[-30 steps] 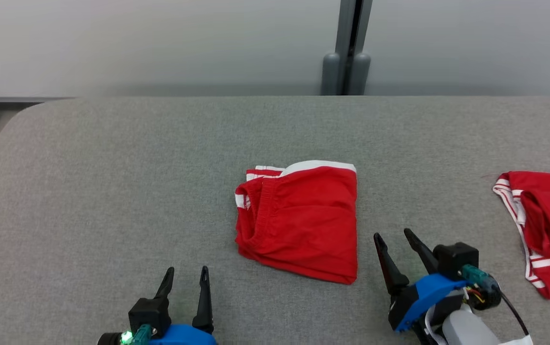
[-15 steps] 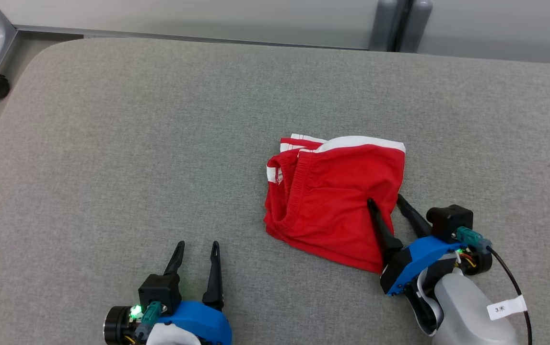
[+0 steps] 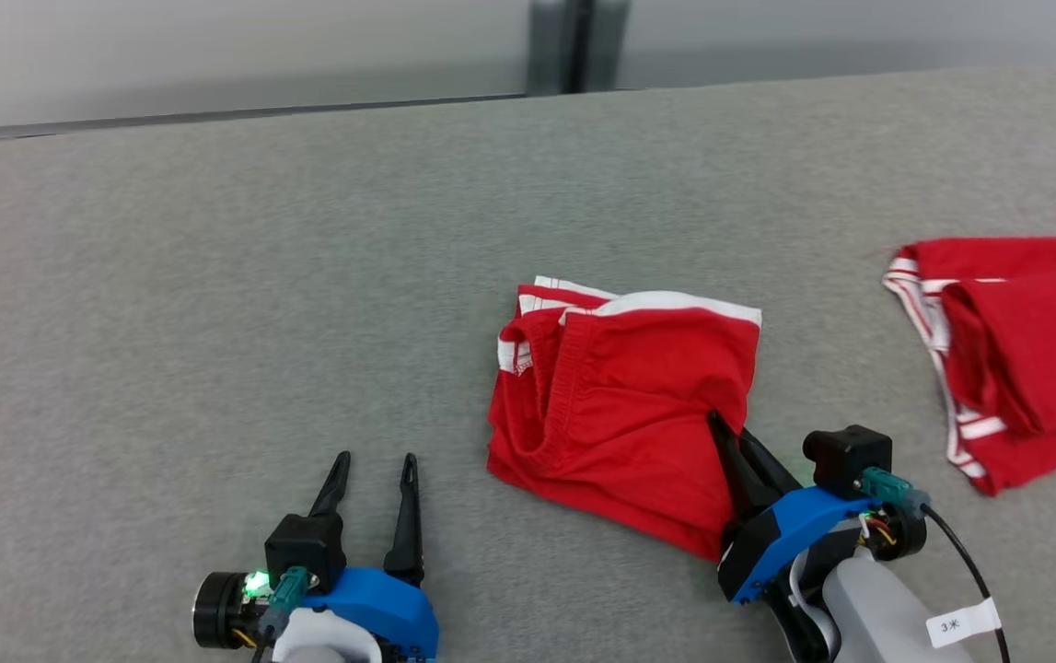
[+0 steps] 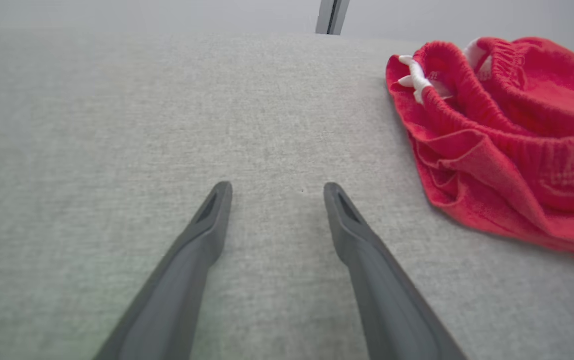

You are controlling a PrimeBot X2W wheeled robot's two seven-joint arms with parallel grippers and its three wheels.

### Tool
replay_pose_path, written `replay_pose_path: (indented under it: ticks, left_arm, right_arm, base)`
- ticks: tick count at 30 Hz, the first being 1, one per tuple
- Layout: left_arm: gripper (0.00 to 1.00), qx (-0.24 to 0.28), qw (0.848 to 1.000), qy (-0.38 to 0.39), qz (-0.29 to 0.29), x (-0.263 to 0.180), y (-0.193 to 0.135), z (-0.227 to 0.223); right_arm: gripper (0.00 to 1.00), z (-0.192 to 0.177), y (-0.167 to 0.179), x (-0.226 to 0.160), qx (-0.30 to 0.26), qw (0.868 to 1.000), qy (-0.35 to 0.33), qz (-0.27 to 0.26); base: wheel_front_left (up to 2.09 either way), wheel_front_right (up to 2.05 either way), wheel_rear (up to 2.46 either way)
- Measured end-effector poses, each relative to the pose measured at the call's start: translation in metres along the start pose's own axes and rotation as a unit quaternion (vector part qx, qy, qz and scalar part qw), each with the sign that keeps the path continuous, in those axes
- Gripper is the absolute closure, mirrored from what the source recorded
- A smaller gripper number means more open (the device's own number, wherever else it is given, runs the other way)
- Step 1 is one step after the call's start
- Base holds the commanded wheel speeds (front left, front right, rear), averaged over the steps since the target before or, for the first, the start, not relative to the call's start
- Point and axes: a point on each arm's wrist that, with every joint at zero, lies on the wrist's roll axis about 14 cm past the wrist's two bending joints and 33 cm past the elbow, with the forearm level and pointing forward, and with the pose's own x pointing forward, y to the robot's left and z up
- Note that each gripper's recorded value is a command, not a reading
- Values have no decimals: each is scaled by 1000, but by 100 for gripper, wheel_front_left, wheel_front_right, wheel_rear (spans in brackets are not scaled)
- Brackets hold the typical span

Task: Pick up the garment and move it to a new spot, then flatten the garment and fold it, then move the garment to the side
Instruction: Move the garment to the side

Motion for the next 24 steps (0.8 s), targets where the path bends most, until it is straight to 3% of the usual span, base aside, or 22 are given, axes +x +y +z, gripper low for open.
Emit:
replay_pose_path:
  ticks: [9, 15, 20, 24]
  left_arm:
    - [0, 34, 988, 2, -150, 35, -93, 3]
    - [0, 40, 975, 2, -220, 32, -144, 5]
    - [0, 51, 967, -1, -250, 28, -167, 8]
    - [0, 51, 967, 7, -251, 27, -166, 3]
  right_arm:
    - [100, -10, -68, -72, 22, 993, -7, -112]
    - [100, -18, -86, -116, 36, 987, -13, -157]
    - [100, -10, -101, -136, 27, 983, -29, -180]
    - [100, 2, -104, -132, 3, 985, -33, -172]
  base:
    - [0, 0, 0]
    - [0, 0, 0]
    - [0, 0, 0]
    - [0, 0, 0]
